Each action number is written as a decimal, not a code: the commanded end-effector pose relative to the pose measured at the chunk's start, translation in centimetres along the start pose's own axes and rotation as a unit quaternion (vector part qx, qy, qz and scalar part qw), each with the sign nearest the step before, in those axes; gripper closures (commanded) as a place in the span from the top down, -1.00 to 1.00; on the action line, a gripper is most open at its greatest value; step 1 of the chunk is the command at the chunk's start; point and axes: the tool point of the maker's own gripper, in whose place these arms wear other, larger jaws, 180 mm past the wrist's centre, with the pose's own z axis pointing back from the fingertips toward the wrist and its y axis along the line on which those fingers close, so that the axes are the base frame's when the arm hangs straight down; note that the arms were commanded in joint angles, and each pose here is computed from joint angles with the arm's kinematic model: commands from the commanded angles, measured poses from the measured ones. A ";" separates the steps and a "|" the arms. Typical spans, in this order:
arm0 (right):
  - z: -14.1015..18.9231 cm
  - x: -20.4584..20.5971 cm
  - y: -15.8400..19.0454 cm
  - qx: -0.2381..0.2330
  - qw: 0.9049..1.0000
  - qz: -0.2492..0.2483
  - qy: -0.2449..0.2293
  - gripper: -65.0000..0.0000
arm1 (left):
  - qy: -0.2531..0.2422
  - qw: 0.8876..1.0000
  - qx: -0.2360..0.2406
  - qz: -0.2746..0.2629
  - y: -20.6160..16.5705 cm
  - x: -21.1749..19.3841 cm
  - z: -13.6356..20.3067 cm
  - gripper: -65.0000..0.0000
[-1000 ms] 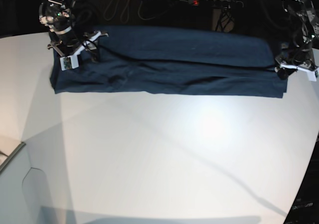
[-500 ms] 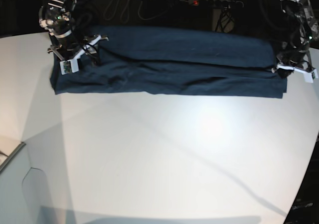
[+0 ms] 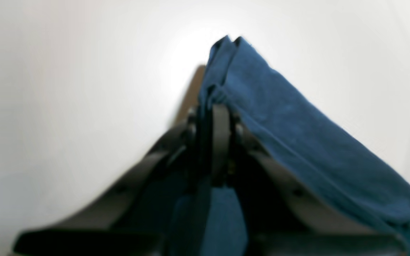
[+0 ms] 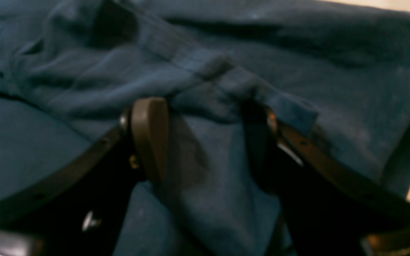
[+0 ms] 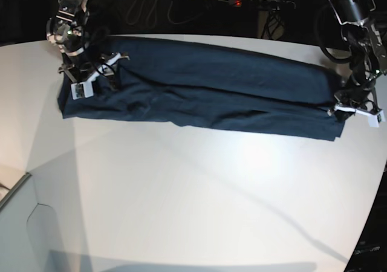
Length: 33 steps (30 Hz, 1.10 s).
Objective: Layout the t-shirt on the table in an organized manner, then fold the t-shirt properly
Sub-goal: 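Hold the folded strip ends and adjust the grasps with both grippers, then carry the left gripper's strip end over toward the right gripper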
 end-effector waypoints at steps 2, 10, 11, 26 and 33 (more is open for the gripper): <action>0.0 -0.3 -0.3 0.004 1.000 0.006 0.009 0.04 | -0.043 0.999 -0.006 -0.013 -0.3 3.1 0.6 -0.99; 0.0 -0.4 -0.6 0.004 1.000 0.012 0.012 0.04 | -0.078 0.996 -0.029 -0.030 -2.9 5.0 1.7 -0.99; 0.0 -0.4 -0.6 0.004 1.000 0.012 0.012 0.04 | -0.079 0.996 -0.034 -0.031 -3.6 4.9 1.9 -0.99; 0.0 -0.3 -0.5 0.005 1.000 0.012 0.012 0.04 | -0.046 0.987 -0.138 -0.072 -18.5 -2.2 6.2 -0.99; -0.2 0.2 -0.6 0.005 1.000 0.013 0.006 0.04 | 0.030 0.966 -0.211 -0.147 -27.2 -9.5 6.0 -0.99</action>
